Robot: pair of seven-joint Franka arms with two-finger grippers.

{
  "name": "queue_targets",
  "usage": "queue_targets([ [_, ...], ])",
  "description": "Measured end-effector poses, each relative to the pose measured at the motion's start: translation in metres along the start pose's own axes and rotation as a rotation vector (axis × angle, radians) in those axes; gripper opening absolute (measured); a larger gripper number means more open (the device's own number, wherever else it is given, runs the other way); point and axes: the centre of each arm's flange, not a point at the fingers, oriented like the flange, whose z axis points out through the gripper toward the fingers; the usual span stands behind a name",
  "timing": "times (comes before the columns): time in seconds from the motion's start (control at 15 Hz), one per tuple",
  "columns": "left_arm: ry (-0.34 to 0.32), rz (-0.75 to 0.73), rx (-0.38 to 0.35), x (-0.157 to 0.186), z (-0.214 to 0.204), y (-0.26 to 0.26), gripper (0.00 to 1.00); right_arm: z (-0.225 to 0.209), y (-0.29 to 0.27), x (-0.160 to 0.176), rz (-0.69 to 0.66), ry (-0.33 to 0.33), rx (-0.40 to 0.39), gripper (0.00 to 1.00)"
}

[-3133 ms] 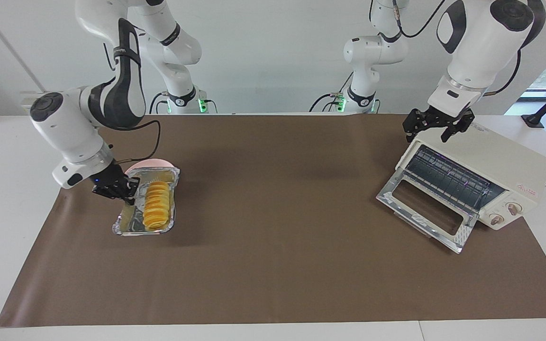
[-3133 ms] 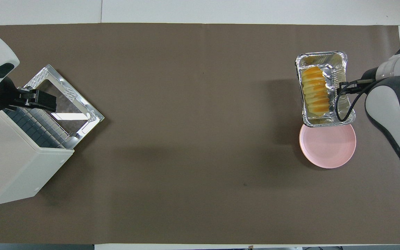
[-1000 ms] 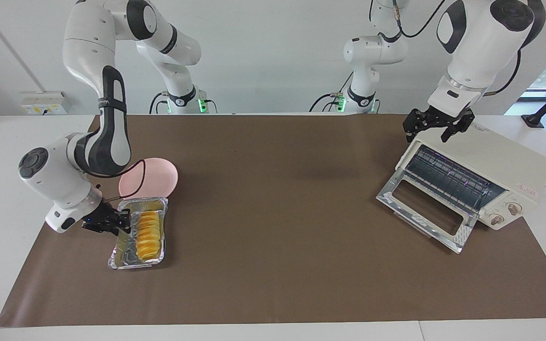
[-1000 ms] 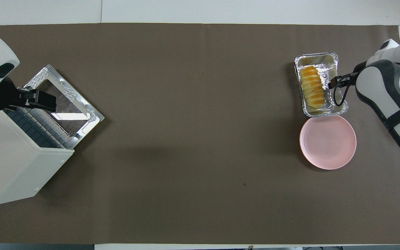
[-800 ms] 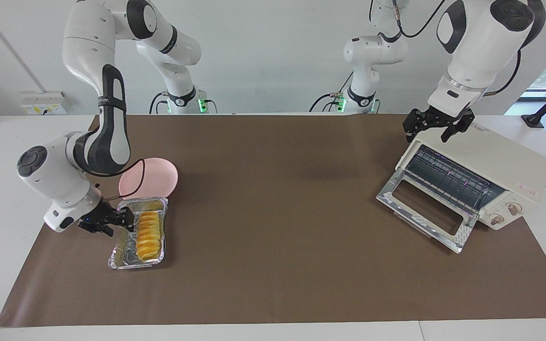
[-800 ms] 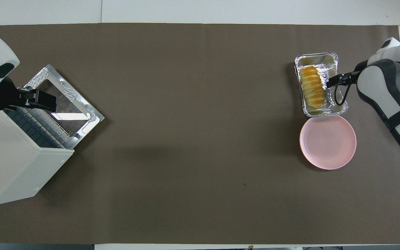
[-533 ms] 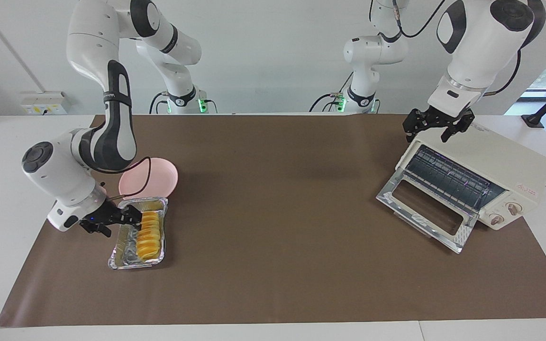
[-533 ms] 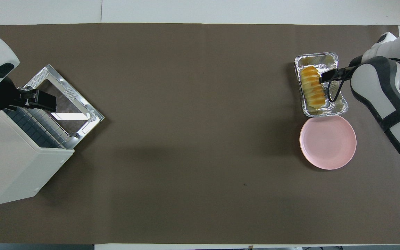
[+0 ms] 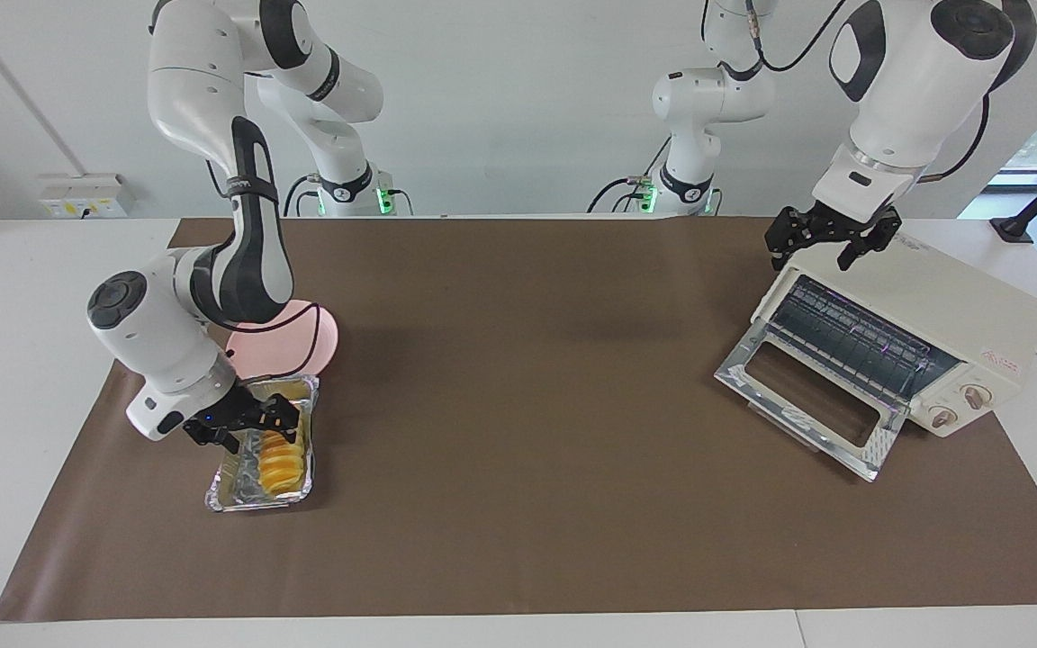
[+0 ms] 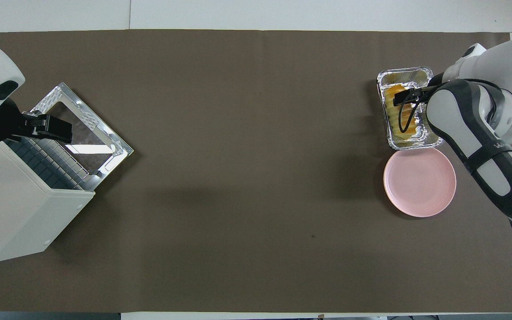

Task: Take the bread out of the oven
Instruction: 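Grasp the yellow bread pieces in the tray with the right gripper, then lift the bread out and move it over the pink plate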

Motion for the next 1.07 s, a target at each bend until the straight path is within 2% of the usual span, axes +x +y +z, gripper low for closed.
queue_targets([
  [0.4,0.0,0.0,0.0,0.0,0.0,0.0,1.0,0.02,-0.019,-0.008,-0.025,-0.014,0.002,0.93],
  [0.53,0.0,0.0,0.0,0.0,0.0,0.0,1.0,0.024,-0.017,-0.01,-0.023,-0.009,-0.001,0.8],
  [0.6,0.0,0.0,0.0,0.0,0.0,0.0,1.0,0.025,-0.017,-0.011,-0.022,-0.01,-0.003,0.63],
  [0.87,0.0,0.0,0.0,0.0,0.0,0.0,1.0,0.017,-0.016,-0.011,-0.028,-0.012,-0.011,0.22],
  [0.93,0.0,0.0,0.0,0.0,0.0,0.0,1.0,0.011,-0.017,-0.01,-0.035,-0.021,-0.015,0.16],
  [1.07,0.0,0.0,0.0,0.0,0.0,0.0,1.0,-0.013,-0.021,-0.006,-0.047,-0.041,-0.016,0.13],
])
